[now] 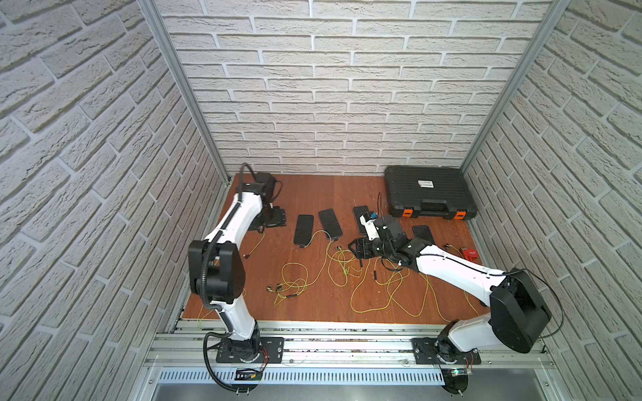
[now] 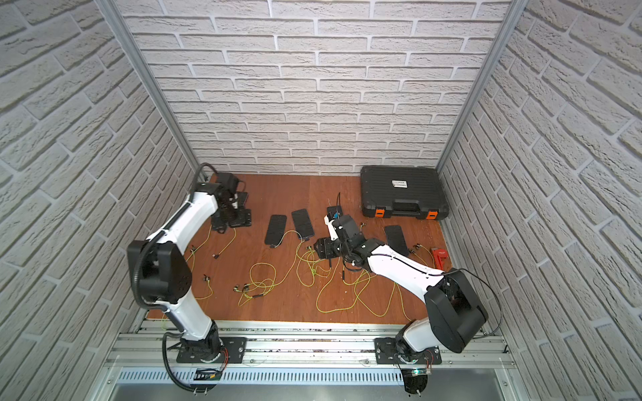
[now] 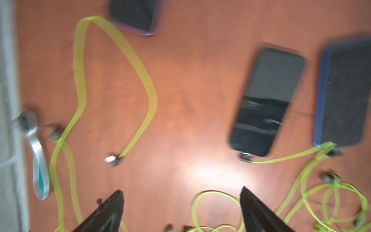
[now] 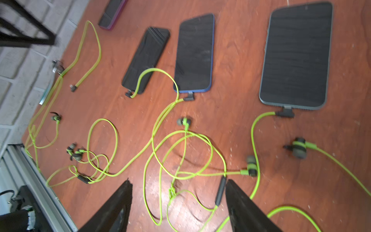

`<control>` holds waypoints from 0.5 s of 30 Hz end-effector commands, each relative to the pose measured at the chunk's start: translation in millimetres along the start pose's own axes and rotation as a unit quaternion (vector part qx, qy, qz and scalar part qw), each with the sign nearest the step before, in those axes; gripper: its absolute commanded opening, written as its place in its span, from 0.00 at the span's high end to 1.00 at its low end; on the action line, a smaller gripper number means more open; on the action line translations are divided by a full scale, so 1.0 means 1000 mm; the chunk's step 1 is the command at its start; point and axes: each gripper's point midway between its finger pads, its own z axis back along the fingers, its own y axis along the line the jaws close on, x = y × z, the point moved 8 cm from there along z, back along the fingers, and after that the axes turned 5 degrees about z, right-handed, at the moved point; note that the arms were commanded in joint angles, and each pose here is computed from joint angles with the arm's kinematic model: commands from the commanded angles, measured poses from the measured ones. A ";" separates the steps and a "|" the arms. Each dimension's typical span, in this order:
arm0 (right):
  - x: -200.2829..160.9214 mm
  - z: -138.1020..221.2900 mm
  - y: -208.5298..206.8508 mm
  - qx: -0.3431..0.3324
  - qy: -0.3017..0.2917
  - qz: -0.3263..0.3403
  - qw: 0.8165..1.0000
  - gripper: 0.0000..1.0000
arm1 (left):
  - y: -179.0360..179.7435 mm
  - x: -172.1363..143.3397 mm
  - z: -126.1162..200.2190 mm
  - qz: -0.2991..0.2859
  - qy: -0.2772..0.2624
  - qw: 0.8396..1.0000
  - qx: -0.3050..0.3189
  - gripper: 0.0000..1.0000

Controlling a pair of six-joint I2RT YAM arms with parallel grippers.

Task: Plug wired earphones into phones
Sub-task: Place the phone at the center of the board.

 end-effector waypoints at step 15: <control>-0.002 -0.004 -0.002 -0.008 0.017 0.011 1.000 0.31 | 0.027 0.008 -0.082 0.009 0.013 0.999 0.047 0.31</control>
